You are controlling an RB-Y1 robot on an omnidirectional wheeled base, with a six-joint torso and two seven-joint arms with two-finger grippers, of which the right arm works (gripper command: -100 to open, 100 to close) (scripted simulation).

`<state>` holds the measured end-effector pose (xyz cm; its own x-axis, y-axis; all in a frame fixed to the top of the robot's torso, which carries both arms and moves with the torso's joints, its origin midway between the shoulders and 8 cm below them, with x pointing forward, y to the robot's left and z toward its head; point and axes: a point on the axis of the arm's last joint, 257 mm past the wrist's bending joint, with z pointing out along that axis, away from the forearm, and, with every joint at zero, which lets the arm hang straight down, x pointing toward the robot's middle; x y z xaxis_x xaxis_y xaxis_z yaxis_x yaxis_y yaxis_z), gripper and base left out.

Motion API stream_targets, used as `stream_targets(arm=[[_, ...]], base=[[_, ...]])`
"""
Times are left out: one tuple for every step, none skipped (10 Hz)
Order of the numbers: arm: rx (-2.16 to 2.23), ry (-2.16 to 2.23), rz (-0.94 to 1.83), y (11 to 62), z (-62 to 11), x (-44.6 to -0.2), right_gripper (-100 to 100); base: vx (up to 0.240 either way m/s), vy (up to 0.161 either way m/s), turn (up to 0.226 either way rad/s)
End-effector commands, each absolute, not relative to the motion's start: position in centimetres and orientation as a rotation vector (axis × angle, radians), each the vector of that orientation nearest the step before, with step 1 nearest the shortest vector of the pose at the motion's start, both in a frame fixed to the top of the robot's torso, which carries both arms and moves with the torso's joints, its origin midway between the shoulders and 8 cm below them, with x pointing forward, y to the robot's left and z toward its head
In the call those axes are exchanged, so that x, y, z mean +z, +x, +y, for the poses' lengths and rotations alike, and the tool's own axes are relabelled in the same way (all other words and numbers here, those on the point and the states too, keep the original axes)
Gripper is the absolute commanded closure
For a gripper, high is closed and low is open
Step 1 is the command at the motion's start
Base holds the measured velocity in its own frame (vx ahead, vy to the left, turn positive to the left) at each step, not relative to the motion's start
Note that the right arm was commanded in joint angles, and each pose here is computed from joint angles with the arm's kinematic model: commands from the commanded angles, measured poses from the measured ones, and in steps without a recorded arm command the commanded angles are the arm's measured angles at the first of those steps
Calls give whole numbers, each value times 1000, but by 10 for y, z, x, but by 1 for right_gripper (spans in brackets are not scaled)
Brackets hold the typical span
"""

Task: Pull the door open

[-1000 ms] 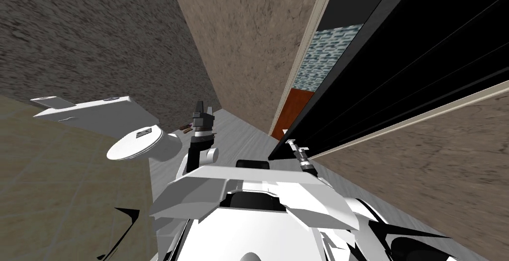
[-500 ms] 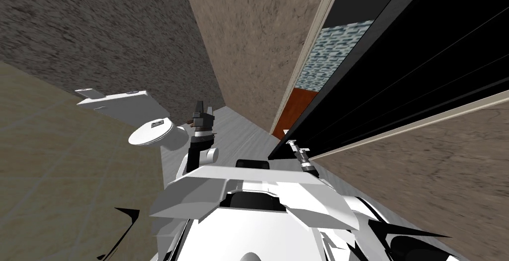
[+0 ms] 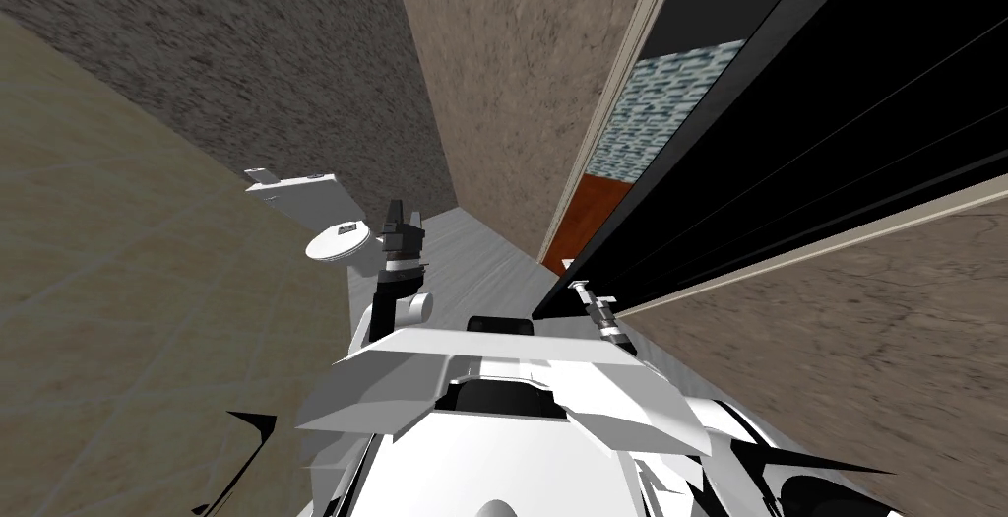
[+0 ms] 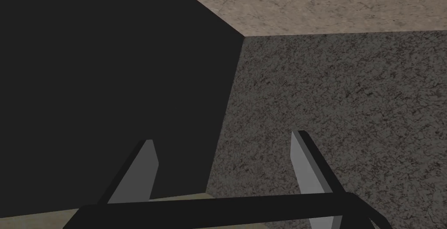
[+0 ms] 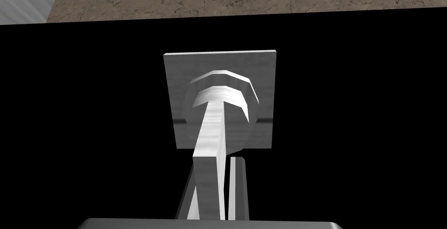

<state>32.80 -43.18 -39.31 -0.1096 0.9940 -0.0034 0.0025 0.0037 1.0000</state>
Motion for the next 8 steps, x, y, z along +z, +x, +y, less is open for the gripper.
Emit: stream_targets(arm=[[1295,1151,1296,324,-430,-393,100],[1296,1150,1297,322,-431,-393,100],[1298,1149,1298,319,-431,-393,100],[1298,1149,1298,319,-431,-393,100],[1299,1148,1299,316,-432,-393,100],[1299,1148,1299,316,-432,-393,100],[1295,1154,1301,316,-433,-394,100],[1296,1154,1303,318,-431,-394,100]], base=[[-214,-93,194],[-221,-86,177],[-207,-80,145],[-119,-50,29],[-133,-68,130],[-134,-65,102],[-50,-23,17],[-126,-42,122]])
